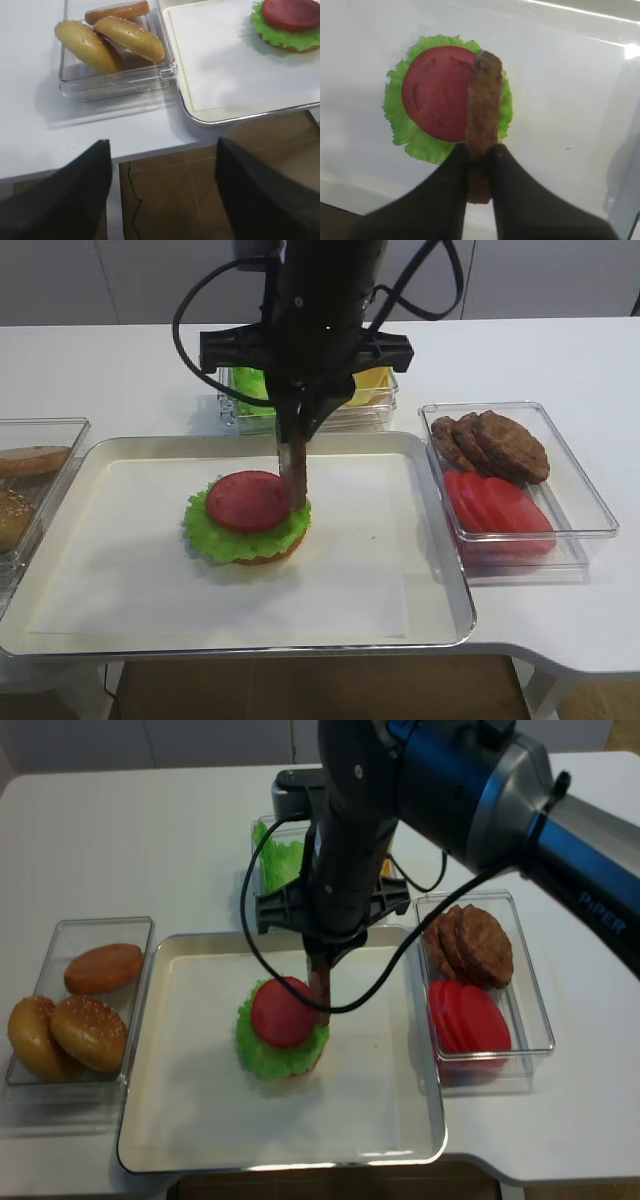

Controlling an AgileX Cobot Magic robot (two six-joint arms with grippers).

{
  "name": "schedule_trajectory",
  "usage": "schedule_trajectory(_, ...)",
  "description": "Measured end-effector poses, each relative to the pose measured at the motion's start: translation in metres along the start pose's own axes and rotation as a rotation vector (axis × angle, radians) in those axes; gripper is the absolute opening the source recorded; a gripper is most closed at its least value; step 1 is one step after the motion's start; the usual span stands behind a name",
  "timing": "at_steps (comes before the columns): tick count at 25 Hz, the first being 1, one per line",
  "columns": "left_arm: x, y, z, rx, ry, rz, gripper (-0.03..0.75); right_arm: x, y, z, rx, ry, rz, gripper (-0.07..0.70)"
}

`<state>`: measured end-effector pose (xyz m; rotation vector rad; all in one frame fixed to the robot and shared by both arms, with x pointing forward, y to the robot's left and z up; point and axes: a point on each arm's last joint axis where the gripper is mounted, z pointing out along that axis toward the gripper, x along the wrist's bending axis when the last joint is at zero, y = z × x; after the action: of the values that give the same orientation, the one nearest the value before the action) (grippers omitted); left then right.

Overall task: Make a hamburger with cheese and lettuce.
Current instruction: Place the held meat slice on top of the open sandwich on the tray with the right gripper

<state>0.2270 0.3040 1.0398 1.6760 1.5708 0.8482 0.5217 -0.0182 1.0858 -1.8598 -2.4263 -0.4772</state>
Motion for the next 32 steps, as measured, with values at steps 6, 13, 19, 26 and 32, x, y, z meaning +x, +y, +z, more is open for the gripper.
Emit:
schedule_trajectory(6, 0.0000, 0.0000, 0.0000, 0.000, 0.000, 0.000, 0.484, 0.0036, -0.0012, 0.0036, 0.008, 0.005, -0.004, 0.127)
schedule_trajectory(13, 0.0000, 0.0000, 0.0000, 0.000, 0.000, 0.000, 0.484, 0.0043, 0.0004, 0.0036, -0.010, 0.012, -0.002, 0.127)
schedule_trajectory(19, 0.0000, 0.0000, 0.0000, 0.000, 0.000, 0.000, 0.484, 0.0044, 0.0030, 0.0035, -0.038, 0.014, -0.007, 0.127)
schedule_trajectory(26, 0.0000, 0.0000, 0.0000, 0.000, 0.000, 0.000, 0.484, 0.0023, 0.0047, 0.0035, -0.057, -0.010, -0.017, 0.127)
schedule_trajectory(32, 0.0000, 0.0000, 0.0000, 0.000, 0.000, 0.000, 0.484, 0.0026, 0.0062, 0.0034, -0.074, -0.006, -0.018, 0.127)
